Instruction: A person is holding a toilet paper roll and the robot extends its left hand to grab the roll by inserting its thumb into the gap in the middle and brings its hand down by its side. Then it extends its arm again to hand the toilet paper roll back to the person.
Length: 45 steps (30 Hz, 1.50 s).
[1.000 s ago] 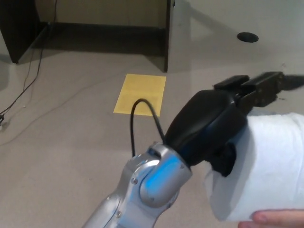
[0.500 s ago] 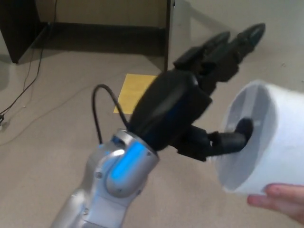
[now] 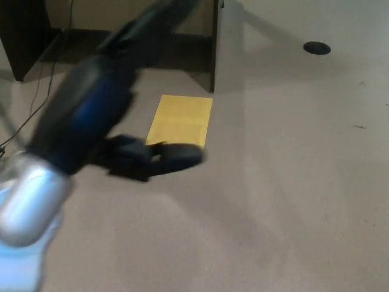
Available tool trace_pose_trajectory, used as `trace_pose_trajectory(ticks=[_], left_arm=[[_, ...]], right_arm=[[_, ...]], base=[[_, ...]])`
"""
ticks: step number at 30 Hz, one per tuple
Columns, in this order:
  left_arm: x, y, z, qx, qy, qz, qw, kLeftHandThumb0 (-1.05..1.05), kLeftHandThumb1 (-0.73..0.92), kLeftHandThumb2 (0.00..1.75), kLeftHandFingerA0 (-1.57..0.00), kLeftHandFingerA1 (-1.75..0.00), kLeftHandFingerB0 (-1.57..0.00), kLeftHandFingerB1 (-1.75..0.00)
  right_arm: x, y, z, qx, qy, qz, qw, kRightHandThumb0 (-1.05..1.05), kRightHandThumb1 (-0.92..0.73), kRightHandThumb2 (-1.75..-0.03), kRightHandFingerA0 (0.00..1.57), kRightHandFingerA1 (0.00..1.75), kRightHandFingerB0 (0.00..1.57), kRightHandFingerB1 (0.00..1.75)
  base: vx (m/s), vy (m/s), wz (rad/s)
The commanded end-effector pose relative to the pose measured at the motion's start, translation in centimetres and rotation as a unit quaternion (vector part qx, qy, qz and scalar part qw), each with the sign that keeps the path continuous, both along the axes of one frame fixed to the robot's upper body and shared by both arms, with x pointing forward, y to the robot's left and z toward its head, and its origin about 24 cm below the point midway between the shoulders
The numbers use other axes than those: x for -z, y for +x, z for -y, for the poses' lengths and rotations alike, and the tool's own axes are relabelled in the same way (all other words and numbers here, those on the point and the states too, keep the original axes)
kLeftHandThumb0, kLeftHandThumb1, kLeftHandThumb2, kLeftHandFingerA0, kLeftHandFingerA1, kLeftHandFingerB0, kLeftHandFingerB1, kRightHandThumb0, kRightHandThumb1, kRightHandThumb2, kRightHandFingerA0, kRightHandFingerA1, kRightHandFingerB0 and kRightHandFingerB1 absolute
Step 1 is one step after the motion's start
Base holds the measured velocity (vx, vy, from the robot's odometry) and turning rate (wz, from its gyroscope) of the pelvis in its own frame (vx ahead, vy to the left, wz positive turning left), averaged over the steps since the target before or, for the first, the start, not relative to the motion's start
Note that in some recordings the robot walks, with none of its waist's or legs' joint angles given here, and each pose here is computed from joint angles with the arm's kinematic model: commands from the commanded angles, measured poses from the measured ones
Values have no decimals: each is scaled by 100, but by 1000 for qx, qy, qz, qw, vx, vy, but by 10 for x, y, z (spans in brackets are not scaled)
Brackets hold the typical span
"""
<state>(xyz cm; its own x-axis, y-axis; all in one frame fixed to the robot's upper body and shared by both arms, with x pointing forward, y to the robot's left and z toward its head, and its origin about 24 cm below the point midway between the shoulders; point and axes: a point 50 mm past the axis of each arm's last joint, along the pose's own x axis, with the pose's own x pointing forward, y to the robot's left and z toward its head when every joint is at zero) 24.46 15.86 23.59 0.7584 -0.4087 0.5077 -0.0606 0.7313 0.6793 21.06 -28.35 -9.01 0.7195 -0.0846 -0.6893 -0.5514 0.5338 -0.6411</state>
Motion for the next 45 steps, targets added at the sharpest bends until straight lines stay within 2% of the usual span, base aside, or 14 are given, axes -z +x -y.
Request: trace_pose_trajectory(ticks=[1,14,16,18,19,22,23,26,31,35,36,42,43,45], left_arm=[[77,-22,-70,-27,-104,-134,985,-66,40,54,0,-4,0,0],[279,-119,-170,-339,-22,-421,841,-32,42,53,-13,-31,-3,-23],[285,-119,-173,-347,-19,-441,828,-21,34,85,0,-49,0,-49],[286,-114,-174,-346,-26,-444,826,-34,40,58,-15,-35,-12,-31],[285,-111,-174,-346,-45,-443,826,-16,35,87,-10,-52,-9,-50],[290,-108,-177,-354,-66,-463,810,-15,33,86,-12,-53,-12,-50],[292,-107,-177,-354,-73,-469,806,-15,35,87,-12,-53,-11,-50],[297,-109,-178,-356,-92,-481,796,-26,42,57,-25,-38,-27,-33],[302,-112,-178,-353,-111,-489,790,-25,44,57,-26,-37,-27,-32],[303,-105,-176,-344,-120,-483,796,-19,45,53,-33,-36,-32,-31],[302,-102,-176,-345,-116,-480,798,-20,44,53,-39,-38,-35,-32],[303,-95,-172,-338,-120,-474,804,-30,39,59,-54,-45,-44,-40],[303,-94,-173,-336,-107,-475,806,-30,41,60,-61,-48,-49,-42],[301,-91,-174,-335,-95,-472,810,-24,45,53,-69,-45,-57,-39]], right_arm=[[-2,0,7,9,-12,7,1000,-36,-66,-60,71,57,50,40],[-4,2,6,15,-8,11,1000,-38,-67,-61,67,58,49,40],[-3,2,6,18,-9,12,1000,-38,-67,-61,67,58,49,40],[-4,2,8,21,-9,13,1000,-38,-68,-60,68,63,49,41],[-4,2,9,26,-9,13,1000,-43,-54,-87,65,70,43,54],[-4,0,10,28,-8,12,1000,-43,-54,-87,64,70,43,54],[-4,0,11,29,-7,12,999,-37,-67,-60,69,59,50,40],[-4,-2,12,35,0,10,999,-37,-67,-61,67,58,49,40],[-3,-4,14,31,-10,9,999,-43,-55,-86,63,65,43,53],[-9,4,16,33,-14,18,999,-37,-67,-60,69,56,48,39],[-11,6,16,32,-13,23,999,-43,-54,-85,63,65,41,52],[-14,8,21,44,-9,27,999,-44,-54,-84,65,68,41,52],[-14,8,20,41,-10,28,999,-36,-67,-60,69,60,47,39],[-15,12,19,37,-12,29,999,-44,-55,-85,64,67,40,52]], base=[[0,0,0],[0,0,0],[0,0,0],[0,0,0],[0,0,0],[0,0,0],[0,0,0],[0,0,0],[0,0,0],[0,0,0],[0,0,0],[0,0,0],[0,0,0],[0,0,0]])
